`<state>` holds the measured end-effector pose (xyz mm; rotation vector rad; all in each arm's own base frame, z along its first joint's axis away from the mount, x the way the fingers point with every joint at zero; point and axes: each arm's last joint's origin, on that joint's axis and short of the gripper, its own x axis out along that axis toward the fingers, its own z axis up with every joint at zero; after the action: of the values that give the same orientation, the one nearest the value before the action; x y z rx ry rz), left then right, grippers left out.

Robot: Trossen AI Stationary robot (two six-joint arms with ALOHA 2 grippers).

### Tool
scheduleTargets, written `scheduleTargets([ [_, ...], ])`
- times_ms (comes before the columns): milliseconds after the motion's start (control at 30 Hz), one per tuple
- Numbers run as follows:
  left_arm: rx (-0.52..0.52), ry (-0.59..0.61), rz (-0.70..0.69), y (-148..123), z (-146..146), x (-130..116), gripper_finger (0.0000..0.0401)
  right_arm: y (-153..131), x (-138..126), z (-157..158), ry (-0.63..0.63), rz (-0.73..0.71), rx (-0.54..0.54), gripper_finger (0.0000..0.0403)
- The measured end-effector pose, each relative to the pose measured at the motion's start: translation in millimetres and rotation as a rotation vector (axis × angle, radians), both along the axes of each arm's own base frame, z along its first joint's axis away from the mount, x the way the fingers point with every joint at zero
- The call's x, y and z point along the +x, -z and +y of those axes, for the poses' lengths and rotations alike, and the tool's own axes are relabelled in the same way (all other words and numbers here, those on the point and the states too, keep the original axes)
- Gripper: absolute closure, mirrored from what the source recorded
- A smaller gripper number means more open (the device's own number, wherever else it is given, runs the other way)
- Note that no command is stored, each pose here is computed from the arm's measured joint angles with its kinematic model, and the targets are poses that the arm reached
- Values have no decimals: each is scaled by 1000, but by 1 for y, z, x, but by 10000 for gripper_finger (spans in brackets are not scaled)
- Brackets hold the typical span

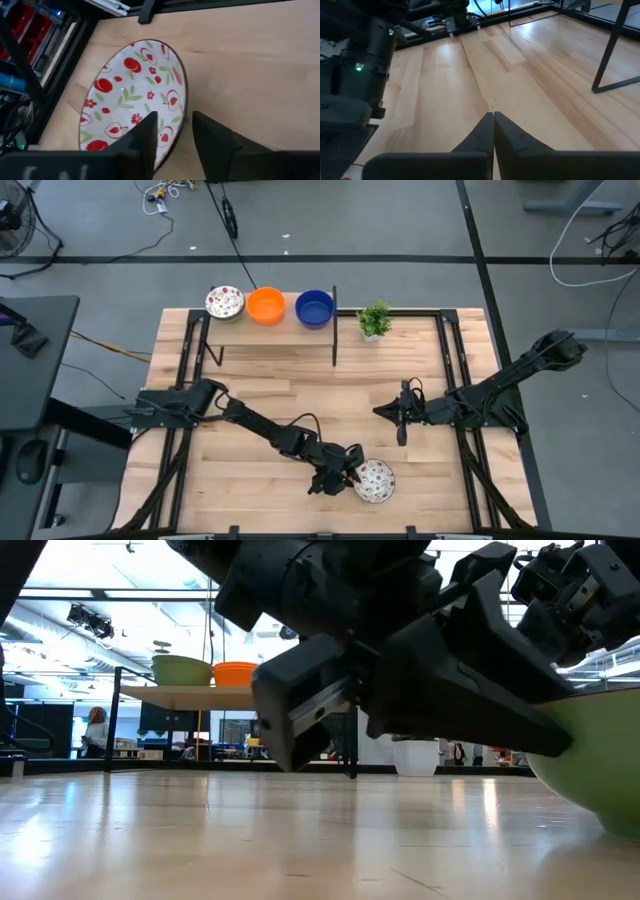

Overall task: Pick & Place Mini bowls
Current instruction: Stack the white bowl top the stacked white bowls on the shelf

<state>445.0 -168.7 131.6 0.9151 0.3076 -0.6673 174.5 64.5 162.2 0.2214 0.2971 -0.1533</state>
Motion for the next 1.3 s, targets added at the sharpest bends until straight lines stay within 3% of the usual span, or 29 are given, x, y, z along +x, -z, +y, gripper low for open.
scheduleTargets([
  [300,-13,-25,36,2,-11,-6,383,0,0,0,-21,8,-3,392],
  [467,53,-132,92,-10,-19,-19,386,1,0,0,-22,15,-5,392],
  [600,87,-314,177,-35,-18,-37,391,2,-1,0,-22,22,-8,392],
  [933,-66,-852,367,-126,10,-113,391,2,0,0,-22,20,-8,392],
  [1067,-167,-1072,389,-161,34,-149,391,2,0,0,-22,19,-9,392],
  [1300,-298,-1400,264,-217,103,-201,391,1,0,0,-28,20,-32,392],
])
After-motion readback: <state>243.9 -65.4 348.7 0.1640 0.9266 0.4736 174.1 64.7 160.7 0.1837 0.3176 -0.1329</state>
